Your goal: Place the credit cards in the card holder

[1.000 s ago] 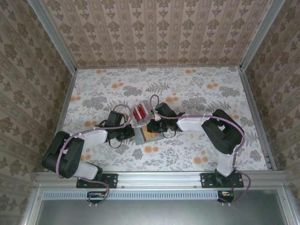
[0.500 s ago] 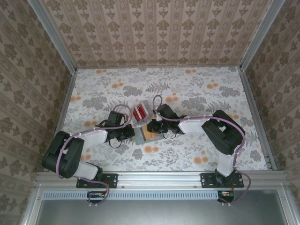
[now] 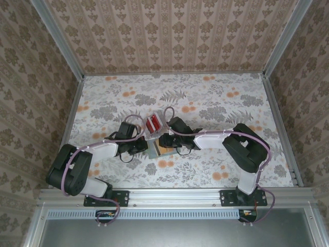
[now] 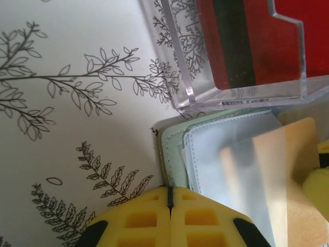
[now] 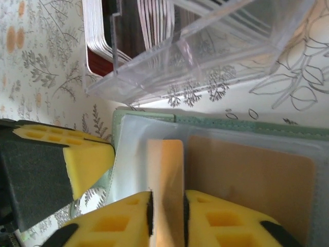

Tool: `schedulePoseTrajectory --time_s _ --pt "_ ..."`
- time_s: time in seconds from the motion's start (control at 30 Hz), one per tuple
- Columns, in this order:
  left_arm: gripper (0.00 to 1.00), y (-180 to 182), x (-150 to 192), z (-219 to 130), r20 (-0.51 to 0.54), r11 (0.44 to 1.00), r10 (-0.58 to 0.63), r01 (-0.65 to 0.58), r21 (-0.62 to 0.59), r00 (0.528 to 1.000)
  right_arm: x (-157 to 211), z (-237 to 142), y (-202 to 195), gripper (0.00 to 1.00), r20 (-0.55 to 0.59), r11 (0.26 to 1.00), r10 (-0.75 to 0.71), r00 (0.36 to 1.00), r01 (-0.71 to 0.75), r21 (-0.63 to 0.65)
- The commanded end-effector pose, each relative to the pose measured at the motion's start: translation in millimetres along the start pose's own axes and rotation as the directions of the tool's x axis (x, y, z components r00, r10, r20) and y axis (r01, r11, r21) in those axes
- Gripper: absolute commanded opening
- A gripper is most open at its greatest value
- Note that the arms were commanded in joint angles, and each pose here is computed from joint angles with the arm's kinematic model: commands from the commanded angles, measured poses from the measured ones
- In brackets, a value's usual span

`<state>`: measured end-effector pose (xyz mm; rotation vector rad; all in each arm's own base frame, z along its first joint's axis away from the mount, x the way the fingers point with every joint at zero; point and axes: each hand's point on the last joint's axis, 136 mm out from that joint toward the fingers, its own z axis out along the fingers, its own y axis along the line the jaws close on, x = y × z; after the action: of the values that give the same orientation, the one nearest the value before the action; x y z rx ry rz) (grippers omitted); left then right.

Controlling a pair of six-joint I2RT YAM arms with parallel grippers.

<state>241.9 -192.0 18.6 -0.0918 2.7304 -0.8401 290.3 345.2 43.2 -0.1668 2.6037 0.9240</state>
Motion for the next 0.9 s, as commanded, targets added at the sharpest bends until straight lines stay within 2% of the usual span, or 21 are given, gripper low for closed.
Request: schedulePoseTrajectory --time_s 0.0,0.1,0.27,0.5,0.67,0.87 --pt "0.03 0.6 13.8 5.2 -0.057 1.000 -0.006 0.005 -0.012 0.998 5.4 -16.4 -14.5 0.31 -0.015 0.993 -0.053 0.998 0.054 0.108" --pt "0.03 0.1 12.8 4.5 -0.056 1.000 -0.004 0.003 -0.015 0.998 0.7 -25.6 -11.4 0.36 -0.016 0.988 -0.087 0.996 0.089 0.126" --pt "0.03 -0.4 12.8 2.2 -0.052 1.000 -0.003 0.002 -0.016 0.999 -3.8 -36.3 -9.1 0.38 -0.017 0.980 -0.129 0.992 0.130 0.150" --pt "0.01 3.2 14.2 -1.2 -0.045 1.000 -0.001 0.000 -0.031 0.999 18.1 -35.8 2.7 0.20 -0.100 0.980 -0.186 0.978 0.191 0.047" --pt "0.00 5.0 15.4 -0.2 -0.045 0.999 -0.004 0.002 -0.032 0.999 35.0 -40.8 -5.8 0.19 -0.140 0.980 -0.177 0.974 0.187 0.063" --pt "0.00 8.3 19.1 1.7 -0.050 0.999 -0.007 0.005 -0.034 0.999 53.3 -40.2 4.8 0.20 -0.184 0.976 -0.207 0.961 0.216 0.033"
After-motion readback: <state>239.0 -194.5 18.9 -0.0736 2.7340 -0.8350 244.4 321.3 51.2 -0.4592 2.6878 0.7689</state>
